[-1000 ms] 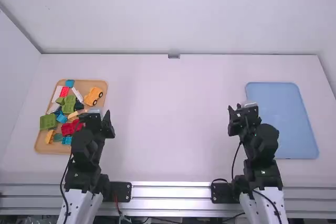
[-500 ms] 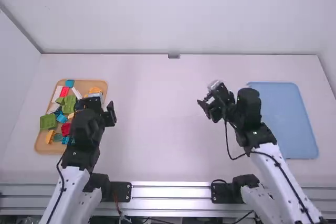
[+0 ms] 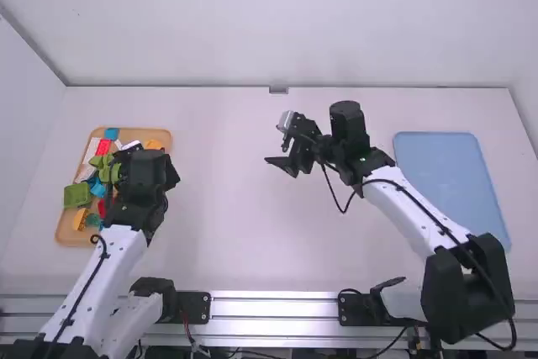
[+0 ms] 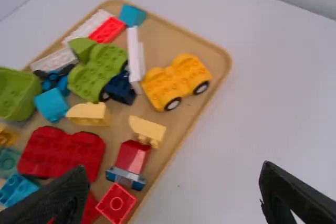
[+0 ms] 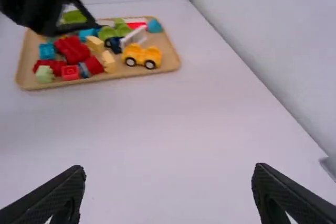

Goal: Assemble lego blocks to make yellow taxi

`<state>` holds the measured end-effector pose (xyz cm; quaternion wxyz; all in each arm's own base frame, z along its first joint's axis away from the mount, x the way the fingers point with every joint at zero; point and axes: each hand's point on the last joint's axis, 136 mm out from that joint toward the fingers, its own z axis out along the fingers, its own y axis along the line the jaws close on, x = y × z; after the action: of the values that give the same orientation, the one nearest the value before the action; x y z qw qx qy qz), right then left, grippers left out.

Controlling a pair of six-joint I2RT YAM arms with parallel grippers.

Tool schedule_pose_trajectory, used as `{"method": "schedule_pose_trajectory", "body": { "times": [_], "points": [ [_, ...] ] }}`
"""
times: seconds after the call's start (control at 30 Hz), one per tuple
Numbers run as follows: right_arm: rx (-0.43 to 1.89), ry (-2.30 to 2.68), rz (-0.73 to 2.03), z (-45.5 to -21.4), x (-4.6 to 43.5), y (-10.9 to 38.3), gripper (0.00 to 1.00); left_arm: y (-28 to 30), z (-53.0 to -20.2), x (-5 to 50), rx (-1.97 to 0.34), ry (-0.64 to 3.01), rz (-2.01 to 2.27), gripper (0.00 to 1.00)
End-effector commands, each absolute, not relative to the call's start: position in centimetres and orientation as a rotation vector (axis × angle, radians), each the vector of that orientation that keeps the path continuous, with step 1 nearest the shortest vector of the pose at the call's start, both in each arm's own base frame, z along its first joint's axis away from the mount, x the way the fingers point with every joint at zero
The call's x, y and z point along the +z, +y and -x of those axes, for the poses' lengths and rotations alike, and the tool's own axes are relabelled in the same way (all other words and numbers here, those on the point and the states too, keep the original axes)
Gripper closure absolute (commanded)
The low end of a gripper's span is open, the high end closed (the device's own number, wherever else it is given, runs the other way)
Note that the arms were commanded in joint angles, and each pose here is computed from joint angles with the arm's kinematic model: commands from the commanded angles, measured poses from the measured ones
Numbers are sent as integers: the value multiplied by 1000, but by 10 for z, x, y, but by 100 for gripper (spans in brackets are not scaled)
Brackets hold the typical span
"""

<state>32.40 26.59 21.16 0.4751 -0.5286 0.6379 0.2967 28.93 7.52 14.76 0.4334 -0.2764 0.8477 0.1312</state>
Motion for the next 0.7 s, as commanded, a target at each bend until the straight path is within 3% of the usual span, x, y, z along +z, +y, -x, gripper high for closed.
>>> {"method": "schedule_pose_trajectory", "body": {
  "times": [0.0, 0.17, 0.3, 0.47, 0.57, 0.67],
  "points": [
    [795, 1439, 1376, -319, 223, 289, 12, 96, -288, 168, 453, 2001, 812, 12],
    [864, 1400, 1445, -318, 213, 311, 7, 125, -286, 181, 508, 2034, 899, 6],
    [888, 1381, 1461, -325, 208, 315, 3, 146, -304, 192, 280, 2123, 877, 3],
    [889, 1355, 1461, -334, 208, 316, 1, 178, -293, 191, 141, 2167, 1057, 1],
    [901, 1398, 1426, -338, 208, 316, 1, 183, -285, 187, 135, 2268, 1105, 6],
    [878, 1428, 1403, -343, 207, 315, 1, 184, -292, 188, 138, 2352, 1093, 5]
  ]
}}
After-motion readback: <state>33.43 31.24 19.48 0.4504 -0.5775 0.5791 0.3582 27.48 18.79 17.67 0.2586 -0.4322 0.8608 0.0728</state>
